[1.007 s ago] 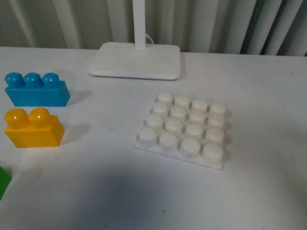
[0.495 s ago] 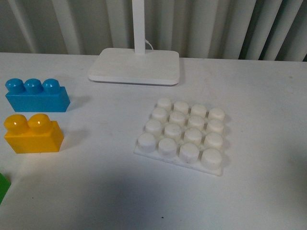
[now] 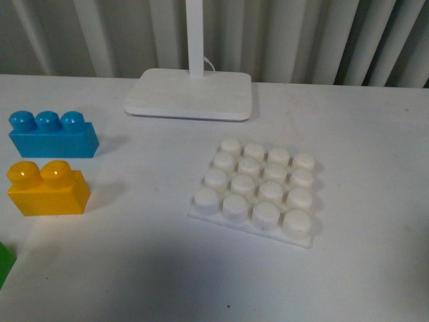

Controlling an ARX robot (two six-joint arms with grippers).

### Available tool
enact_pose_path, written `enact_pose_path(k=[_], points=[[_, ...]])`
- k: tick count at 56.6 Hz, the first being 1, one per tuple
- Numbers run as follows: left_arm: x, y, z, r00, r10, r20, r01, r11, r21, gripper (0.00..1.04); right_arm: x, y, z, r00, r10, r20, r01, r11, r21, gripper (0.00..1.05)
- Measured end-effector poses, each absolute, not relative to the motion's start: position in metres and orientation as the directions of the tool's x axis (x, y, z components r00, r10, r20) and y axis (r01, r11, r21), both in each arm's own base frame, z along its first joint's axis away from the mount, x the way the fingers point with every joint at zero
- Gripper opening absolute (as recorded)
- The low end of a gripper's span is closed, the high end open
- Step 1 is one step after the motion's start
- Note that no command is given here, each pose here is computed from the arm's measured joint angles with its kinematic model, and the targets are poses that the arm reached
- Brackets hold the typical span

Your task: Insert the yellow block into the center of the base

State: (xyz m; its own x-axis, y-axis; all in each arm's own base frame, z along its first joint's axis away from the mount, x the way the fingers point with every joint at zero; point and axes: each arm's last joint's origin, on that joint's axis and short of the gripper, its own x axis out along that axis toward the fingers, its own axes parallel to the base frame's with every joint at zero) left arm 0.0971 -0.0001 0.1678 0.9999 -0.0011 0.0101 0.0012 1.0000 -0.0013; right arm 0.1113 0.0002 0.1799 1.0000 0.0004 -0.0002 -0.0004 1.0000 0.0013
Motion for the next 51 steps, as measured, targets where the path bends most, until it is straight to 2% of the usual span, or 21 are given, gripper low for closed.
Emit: enact_pose_path(k=[16, 20, 36, 38, 51], points=[[0.097, 0.0, 0.168, 1.0, 0.0, 0.01, 0.0, 1.0, -0.001, 0.98, 0.1, 0.0, 0.163, 0.999, 0.003, -0.034, -0.003, 1.0, 0.001, 0.01], [0.097, 0.0, 0.168, 1.0, -0.002, 0.01, 0.002, 1.0, -0.001, 0.98, 0.098, 0.0, 0.166, 1.0, 0.003, 0.004, -0.003, 1.0, 0.001, 0.01], [0.097, 0.0, 0.168, 1.0, -0.001, 0.01, 0.001, 1.0, -0.001, 0.98, 0.098, 0.0, 0.165, 1.0, 0.002, 0.002, -0.002, 1.0, 0.001, 0.01], [0.097, 0.0, 0.168, 1.0, -0.001, 0.01, 0.001, 1.0, -0.001, 0.98, 0.098, 0.0, 0.165, 1.0, 0.001, 0.002, -0.001, 1.0, 0.0, 0.03], [0.097, 0.0, 0.168, 1.0, -0.001, 0.01, 0.001, 1.0, -0.001, 0.98, 0.098, 0.0, 0.165, 1.0, 0.002, 0.002, -0.002, 1.0, 0.0, 0.46]])
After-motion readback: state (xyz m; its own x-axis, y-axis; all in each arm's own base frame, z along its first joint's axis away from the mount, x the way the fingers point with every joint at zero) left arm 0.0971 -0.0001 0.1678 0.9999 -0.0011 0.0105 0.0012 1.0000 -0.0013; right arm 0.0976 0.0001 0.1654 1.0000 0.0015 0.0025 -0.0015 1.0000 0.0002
